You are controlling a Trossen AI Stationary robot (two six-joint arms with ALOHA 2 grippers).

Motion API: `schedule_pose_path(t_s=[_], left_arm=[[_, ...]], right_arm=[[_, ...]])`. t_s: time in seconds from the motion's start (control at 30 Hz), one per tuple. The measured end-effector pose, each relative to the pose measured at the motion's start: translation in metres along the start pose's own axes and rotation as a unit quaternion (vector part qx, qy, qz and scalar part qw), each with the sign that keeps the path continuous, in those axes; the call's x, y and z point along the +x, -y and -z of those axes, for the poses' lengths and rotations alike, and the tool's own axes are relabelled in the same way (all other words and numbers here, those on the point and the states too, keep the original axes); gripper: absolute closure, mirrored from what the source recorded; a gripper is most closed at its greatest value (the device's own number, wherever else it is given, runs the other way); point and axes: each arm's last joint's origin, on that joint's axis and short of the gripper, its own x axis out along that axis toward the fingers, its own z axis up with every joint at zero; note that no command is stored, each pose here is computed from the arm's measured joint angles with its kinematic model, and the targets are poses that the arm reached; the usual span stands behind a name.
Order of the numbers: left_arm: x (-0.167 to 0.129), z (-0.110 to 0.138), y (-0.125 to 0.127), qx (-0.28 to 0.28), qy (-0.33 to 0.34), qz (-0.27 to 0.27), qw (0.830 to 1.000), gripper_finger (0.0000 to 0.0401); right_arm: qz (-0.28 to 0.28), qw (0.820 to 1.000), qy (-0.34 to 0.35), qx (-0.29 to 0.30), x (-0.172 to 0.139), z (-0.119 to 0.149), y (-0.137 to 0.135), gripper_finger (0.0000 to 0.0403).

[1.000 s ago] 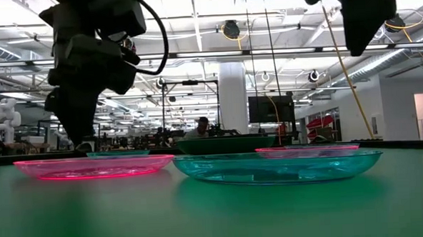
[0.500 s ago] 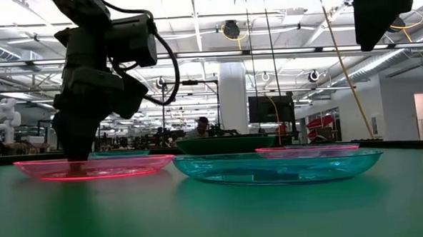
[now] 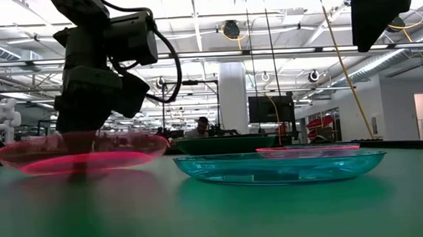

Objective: Stack plastic plates
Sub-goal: Stack the left pink plate on top of the black plate

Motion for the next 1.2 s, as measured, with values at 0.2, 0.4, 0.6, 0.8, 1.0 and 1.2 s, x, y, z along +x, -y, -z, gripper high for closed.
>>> schedule_pose_path(t_s=[0.2,0.4,0.6,0.8,1.0,1.2], left_arm=[[-0.007,-0.003,0.005,0.002,-0.003,0.001,1.0,0.0396],[-0.038,-0.021,0.024,0.033,0.026,0.013,0.999,0.0398],[-0.08,-0.048,0.032,0.046,0.088,0.026,0.995,0.0399],[-0.119,-0.076,0.015,0.043,0.134,0.032,0.99,0.0399],[-0.155,-0.103,-0.022,0.015,0.19,0.031,0.981,0.04],[-0.18,-0.12,-0.062,-0.021,0.235,0.04,0.971,0.04]], right_arm=[[0.006,1.0,0.003,-0.002,0.0,0.0,0.001,0.0277],[0.009,1.0,0.0,-0.003,0.0,0.0,0.002,0.0277],[0.012,1.0,-0.002,-0.011,-0.002,0.001,0.004,0.0277],[0.001,1.0,0.007,-0.003,-0.014,0.001,0.013,0.0277],[0.007,0.998,0.056,0.016,-0.031,0.001,0.029,0.0277],[-0.005,0.992,0.12,0.029,-0.046,-0.001,0.042,0.0277]])
